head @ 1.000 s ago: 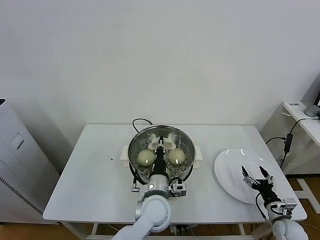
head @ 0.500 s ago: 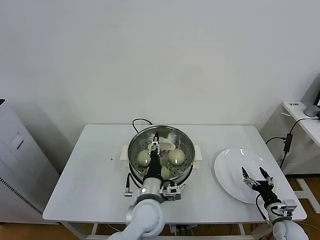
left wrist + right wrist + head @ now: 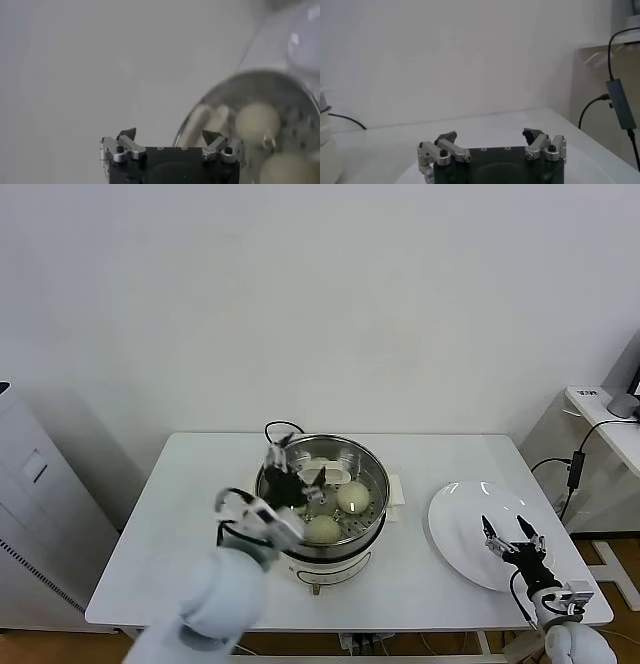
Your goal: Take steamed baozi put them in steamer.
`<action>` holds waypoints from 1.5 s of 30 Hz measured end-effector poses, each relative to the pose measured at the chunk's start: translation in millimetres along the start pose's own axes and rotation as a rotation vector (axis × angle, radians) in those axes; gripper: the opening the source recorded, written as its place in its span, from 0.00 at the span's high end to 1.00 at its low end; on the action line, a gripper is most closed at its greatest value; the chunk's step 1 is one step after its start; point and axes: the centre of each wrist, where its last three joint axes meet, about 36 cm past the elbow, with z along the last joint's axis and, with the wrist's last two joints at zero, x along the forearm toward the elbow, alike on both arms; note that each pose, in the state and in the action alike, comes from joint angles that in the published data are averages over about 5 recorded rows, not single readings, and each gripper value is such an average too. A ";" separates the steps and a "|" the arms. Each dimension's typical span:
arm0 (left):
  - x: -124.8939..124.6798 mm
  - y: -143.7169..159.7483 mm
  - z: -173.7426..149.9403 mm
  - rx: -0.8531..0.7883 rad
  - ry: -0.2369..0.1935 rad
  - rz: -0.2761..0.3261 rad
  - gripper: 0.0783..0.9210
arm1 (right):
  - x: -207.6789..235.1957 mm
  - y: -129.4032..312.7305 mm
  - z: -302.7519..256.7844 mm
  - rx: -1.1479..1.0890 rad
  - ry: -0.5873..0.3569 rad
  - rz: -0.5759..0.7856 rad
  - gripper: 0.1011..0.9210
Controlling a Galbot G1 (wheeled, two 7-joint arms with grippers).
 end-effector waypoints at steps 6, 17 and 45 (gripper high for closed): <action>7.5 52.1 31.4 0.292 -0.069 -0.050 0.12 | -1.7 4.1 -10.8 0.013 -0.006 -0.010 0.12; 16.2 87.1 135.9 0.617 0.009 -0.123 0.12 | -3.5 4.6 -38.2 0.063 -0.012 0.012 0.12; 25.6 36.7 244.2 0.751 0.155 -0.136 0.12 | 1.7 16.5 -71.4 0.091 0.023 0.049 0.12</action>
